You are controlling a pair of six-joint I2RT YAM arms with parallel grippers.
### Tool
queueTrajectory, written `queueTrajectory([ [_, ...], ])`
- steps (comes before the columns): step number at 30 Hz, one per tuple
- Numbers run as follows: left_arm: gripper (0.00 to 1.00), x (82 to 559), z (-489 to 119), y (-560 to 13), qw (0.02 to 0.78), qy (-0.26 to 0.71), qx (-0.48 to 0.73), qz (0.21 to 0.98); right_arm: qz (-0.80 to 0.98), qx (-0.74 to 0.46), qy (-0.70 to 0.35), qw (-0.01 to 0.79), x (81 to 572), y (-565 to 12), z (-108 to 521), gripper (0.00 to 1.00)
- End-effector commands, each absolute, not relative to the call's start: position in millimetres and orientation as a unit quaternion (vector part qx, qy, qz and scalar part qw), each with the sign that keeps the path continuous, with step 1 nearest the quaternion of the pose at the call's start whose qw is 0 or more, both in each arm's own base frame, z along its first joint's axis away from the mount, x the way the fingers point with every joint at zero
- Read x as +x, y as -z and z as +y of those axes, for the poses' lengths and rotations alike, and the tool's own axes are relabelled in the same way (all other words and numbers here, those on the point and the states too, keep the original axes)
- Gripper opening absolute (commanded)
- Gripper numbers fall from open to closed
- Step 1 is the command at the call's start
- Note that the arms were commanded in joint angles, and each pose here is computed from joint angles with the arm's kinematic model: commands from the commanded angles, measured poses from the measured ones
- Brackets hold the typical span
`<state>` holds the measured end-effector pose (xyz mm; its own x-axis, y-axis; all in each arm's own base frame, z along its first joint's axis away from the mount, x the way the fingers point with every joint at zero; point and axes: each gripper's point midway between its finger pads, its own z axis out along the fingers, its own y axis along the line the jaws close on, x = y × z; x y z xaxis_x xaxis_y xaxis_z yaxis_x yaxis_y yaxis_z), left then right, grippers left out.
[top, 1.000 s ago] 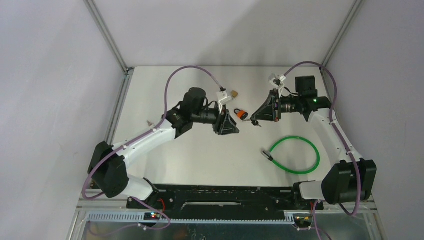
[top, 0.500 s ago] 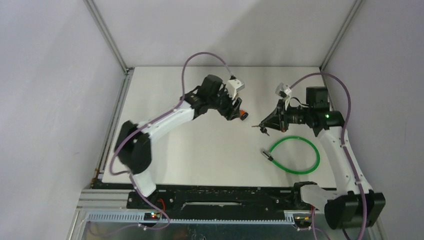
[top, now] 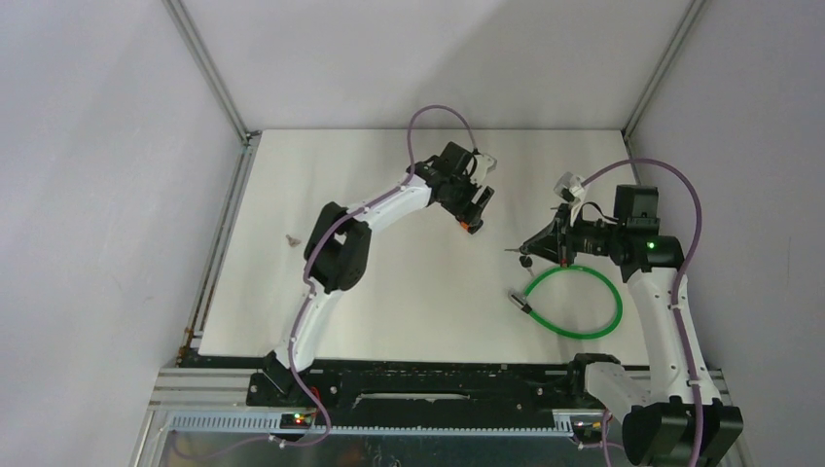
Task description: Unlock with the key
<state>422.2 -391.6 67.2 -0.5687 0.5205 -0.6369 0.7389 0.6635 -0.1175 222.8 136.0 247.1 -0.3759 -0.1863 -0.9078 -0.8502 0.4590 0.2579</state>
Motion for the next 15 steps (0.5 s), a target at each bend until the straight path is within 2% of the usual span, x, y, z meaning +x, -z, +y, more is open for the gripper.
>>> queueTrajectory([
  [1, 0.84, 435.2, -402.8, -89.4, 0.308, 0.195, 0.352, 0.862, 0.72, -0.362, -0.396, 0.441, 219.3, -252.7, 137.3, 0.0],
  [15, 0.77, 416.5, -426.7, -68.7, 0.28, 0.227, 0.36, 0.861, 0.714, -0.358, -0.406, 0.444, 215.9, -254.8, 133.6, 0.0],
])
